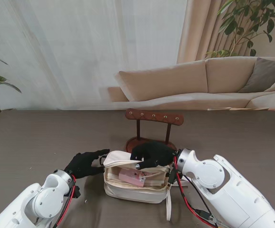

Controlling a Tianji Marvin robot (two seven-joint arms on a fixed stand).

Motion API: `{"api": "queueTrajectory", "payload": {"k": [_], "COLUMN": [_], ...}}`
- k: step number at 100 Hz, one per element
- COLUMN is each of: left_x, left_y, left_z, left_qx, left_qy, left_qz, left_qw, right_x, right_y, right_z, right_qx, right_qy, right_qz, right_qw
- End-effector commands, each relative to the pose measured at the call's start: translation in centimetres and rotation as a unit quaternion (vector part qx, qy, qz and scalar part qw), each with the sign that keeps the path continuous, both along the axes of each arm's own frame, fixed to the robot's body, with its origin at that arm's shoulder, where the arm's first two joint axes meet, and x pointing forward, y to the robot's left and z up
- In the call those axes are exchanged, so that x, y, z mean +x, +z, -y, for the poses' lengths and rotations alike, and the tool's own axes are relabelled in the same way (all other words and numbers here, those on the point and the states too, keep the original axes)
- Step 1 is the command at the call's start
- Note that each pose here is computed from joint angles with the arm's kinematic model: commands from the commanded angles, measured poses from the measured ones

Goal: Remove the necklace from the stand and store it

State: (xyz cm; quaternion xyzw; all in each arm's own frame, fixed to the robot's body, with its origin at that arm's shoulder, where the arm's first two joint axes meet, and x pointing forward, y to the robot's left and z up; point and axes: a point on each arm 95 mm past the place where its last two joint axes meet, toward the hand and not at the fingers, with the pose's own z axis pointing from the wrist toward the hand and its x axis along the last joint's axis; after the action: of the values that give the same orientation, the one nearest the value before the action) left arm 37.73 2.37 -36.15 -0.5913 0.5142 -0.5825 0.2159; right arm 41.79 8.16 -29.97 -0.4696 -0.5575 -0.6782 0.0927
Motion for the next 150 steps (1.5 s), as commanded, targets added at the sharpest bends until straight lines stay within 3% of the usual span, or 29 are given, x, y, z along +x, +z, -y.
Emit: {"api": "queueTrajectory", "payload": {"k": [1,15,48,82,112,131,150], "left_x": [-0.4,-0.8,-1.3,-2.0,-3.0,-3.7,-4.1], "left_y": [-0.5,-0.7,-1.2,-1.3,-0.2,0.5,0.7], "left_z": [0.7,1.0,1.2,1.5,0.8,0.4,0.3], "left_qx": [-0.018,-0.055,-0.1,-0.134,-0.153,-0.144,-0.181], "left_qy": [-0.004,0.016,0.041,0.043,0.041,0.025,0.024], "left_qz": [-0.001,0.025,0.027,0.005,-0.012,-0.024,-0.043], "left_qw": [0.9998,0.9981,0.9937,0.9901,0.9873,0.9889,0.9824], "right_x": [-0.7,-0.9,-1.8,-3.1,-3.7,-4.6,-5.0], "right_y": [-0.8,-0.9,-1.2,-0.9,-1.4,-1.7,-2.2], "right_z": [0.0,0.0,-0.1,-0.1,-1.0,-1.8,-2.3], "right_qx": [-0.008,-0.005,-0.008,-0.026,-0.03,-0.041,-0.052], "right_qy": [0.01,0.006,-0.006,-0.001,-0.004,0.004,0.011], "right_qz": [-0.009,-0.011,0.022,0.093,0.117,0.169,0.186], "right_qw": [0.9999,0.9999,0.9997,0.9954,0.9926,0.9847,0.9812]}}
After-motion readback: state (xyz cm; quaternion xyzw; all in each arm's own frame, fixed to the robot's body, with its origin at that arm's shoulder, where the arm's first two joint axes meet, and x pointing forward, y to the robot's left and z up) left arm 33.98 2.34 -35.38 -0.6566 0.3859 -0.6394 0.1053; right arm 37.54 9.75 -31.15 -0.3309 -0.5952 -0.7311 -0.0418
